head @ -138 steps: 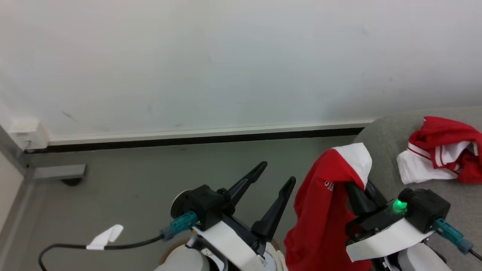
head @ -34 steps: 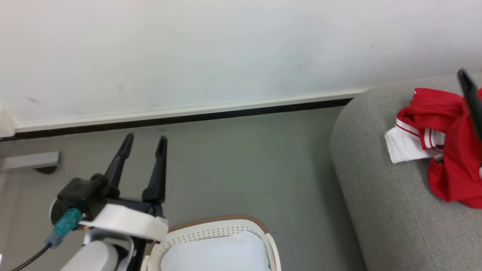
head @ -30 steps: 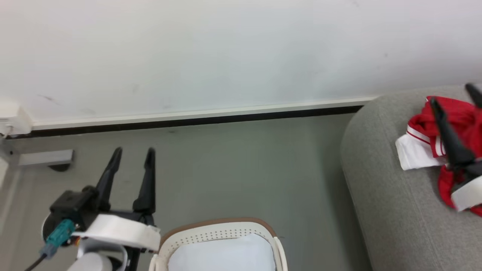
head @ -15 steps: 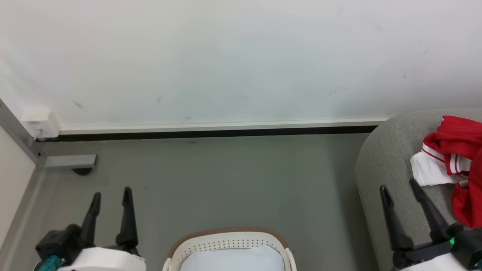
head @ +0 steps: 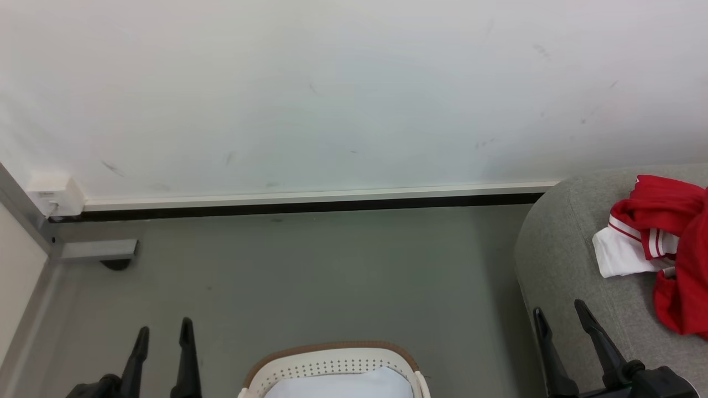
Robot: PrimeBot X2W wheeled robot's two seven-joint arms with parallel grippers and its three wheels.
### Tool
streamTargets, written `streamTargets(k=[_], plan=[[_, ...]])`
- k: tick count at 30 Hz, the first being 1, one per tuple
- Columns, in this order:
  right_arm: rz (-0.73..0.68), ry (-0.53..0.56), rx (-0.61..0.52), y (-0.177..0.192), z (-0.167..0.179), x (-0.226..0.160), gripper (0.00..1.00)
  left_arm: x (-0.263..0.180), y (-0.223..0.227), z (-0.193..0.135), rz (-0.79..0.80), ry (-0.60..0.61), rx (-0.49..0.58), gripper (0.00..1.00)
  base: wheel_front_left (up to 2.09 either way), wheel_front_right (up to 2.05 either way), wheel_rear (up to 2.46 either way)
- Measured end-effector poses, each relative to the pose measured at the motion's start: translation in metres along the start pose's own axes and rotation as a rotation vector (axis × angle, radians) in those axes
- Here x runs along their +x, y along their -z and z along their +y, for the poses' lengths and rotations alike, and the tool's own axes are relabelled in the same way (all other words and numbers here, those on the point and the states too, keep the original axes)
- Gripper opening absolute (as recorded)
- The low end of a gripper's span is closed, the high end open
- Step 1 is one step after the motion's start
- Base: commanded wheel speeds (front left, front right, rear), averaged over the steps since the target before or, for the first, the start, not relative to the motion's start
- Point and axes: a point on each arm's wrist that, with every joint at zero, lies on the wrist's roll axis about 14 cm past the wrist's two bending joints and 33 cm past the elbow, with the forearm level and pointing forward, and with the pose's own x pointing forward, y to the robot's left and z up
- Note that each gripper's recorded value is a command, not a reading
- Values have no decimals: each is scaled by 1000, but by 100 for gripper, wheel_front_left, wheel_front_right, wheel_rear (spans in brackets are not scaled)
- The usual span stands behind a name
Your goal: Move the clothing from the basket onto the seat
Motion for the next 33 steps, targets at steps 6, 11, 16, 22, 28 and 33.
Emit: streamTargets(k=[6, 11, 16, 22, 28, 33], plan=[[-15, -4, -4, -4, 2, 1, 100, -2, 8, 4, 16, -9, 20, 100, 0, 0, 0], [-17, -5, 2, -4, 4, 2, 100, -3, 12, 8, 22, -15, 24, 100, 0, 0, 0], [-26, -7, 6, -7, 6, 4, 100, -3, 14, 7, 26, -11, 35, 100, 0, 0, 0], [-26, -9, 14, -6, 8, 5, 100, -3, 18, 8, 36, -7, 27, 100, 0, 0, 0], [-23, -4, 25, -5, 8, 3, 100, -2, 20, 8, 40, -4, 27, 100, 0, 0, 0], [-31, 0, 23, -8, 6, 4, 100, -1, 22, 5, 44, 7, 34, 100, 0, 0, 0]])
